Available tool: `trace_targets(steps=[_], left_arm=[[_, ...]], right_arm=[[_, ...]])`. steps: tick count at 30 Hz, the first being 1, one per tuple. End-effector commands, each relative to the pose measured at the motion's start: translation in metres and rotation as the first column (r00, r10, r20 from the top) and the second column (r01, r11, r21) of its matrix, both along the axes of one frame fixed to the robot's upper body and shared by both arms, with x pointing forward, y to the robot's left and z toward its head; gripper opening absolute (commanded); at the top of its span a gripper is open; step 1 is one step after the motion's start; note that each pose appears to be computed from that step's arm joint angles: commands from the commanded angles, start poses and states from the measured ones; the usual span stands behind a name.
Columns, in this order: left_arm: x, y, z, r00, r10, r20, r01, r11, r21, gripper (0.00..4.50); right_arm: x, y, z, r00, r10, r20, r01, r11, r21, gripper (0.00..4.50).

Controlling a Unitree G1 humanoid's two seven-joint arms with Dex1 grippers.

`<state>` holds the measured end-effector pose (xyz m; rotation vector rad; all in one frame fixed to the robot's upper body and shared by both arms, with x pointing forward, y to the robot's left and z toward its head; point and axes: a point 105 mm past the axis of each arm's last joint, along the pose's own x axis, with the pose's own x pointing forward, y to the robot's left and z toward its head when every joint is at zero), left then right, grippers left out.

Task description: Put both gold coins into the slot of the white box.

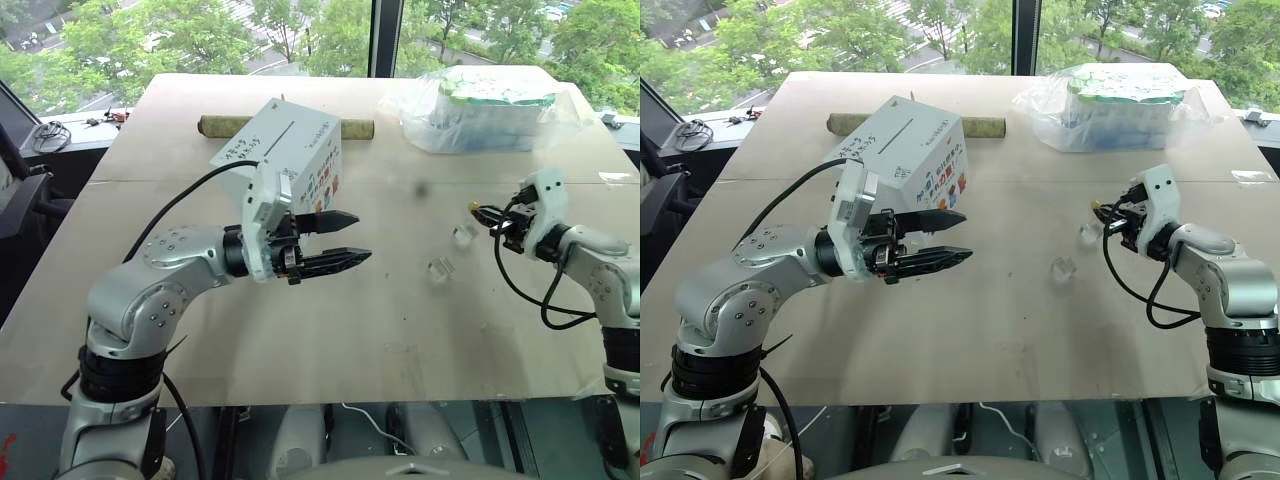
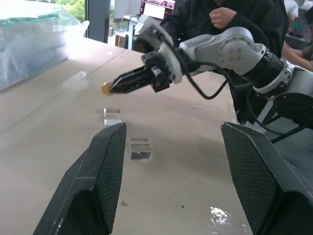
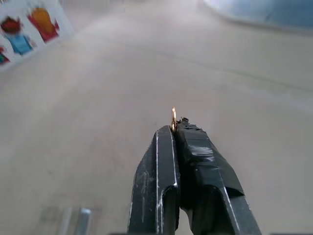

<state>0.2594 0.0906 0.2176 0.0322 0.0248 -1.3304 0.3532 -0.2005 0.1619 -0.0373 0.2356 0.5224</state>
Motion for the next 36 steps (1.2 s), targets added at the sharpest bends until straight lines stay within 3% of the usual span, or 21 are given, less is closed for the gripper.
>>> trace_targets(steps=[1, 3, 5, 8, 9, 10, 11, 25, 28, 31, 36], left_arm=[[0.002, -0.002, 0.014, 1.0, -0.003, 0.024, 0.005, 0.999, -0.049, 3.15], [0.006, -0.003, 0.022, 1.0, -0.006, 0.008, 0.007, 0.996, -0.089, 3.15], [0.008, -0.005, 0.03, 1.0, -0.024, -0.005, 0.024, 0.993, -0.119, 3.15], [0.006, -0.008, 0.035, 0.997, -0.071, -0.029, 0.067, 0.988, -0.14, 3.15], [0.005, -0.008, 0.036, 0.996, -0.083, -0.036, 0.077, 0.986, -0.145, 2.61], [0.005, -0.009, 0.037, 0.995, -0.091, -0.042, 0.084, 0.985, -0.151, 2.42], [0.005, -0.01, 0.038, 0.994, -0.095, -0.044, 0.087, 0.984, -0.154, 2.16], [0.0, -0.021, 0.051, 0.981, -0.186, -0.048, 0.172, 0.964, -0.204, 2.16], [-0.001, -0.022, 0.051, 0.98, -0.192, -0.05, 0.178, 0.962, -0.207, 1.35], [-0.003, -0.023, 0.051, 0.978, -0.2, -0.052, 0.186, 0.961, -0.206, 0.04], [-0.005, -0.023, 0.051, 0.977, -0.206, -0.049, 0.192, 0.96, -0.205, 0.04]], right_arm=[[-0.011, 0.009, 0.023, 0.994, 0.07, 0.086, -0.073, 0.997, 0.025, 0.02], [-0.029, 0.031, 0.044, 0.967, 0.203, 0.154, -0.213, 0.976, 0.048, 0.02], [-0.06, 0.064, 0.071, 0.89, 0.395, 0.228, -0.415, 0.908, 0.047, 0.02], [-0.088, 0.093, 0.091, 0.803, 0.537, 0.258, -0.561, 0.828, 0.025, 0.02], [-0.094, 0.1, 0.095, 0.784, 0.563, 0.261, -0.588, 0.809, 0.021, 0.0], [-0.1, 0.107, 0.098, 0.761, 0.59, 0.269, -0.615, 0.788, 0.011, 0.0], [-0.105, 0.113, 0.101, 0.745, 0.608, 0.275, -0.634, 0.773, 0.006, 0.0], [-0.123, 0.13, 0.103, 0.71, 0.647, 0.277, -0.674, 0.739, 0.003, 0.0], [-0.125, 0.131, 0.103, 0.703, 0.654, 0.279, -0.682, 0.731, 0.001, 0.0], [-0.126, 0.134, 0.105, 0.696, 0.66, 0.283, -0.689, 0.725, 0.002, 0.0], [-0.124, 0.135, 0.109, 0.697, 0.657, 0.287, -0.686, 0.727, 0.002, 0.0]])
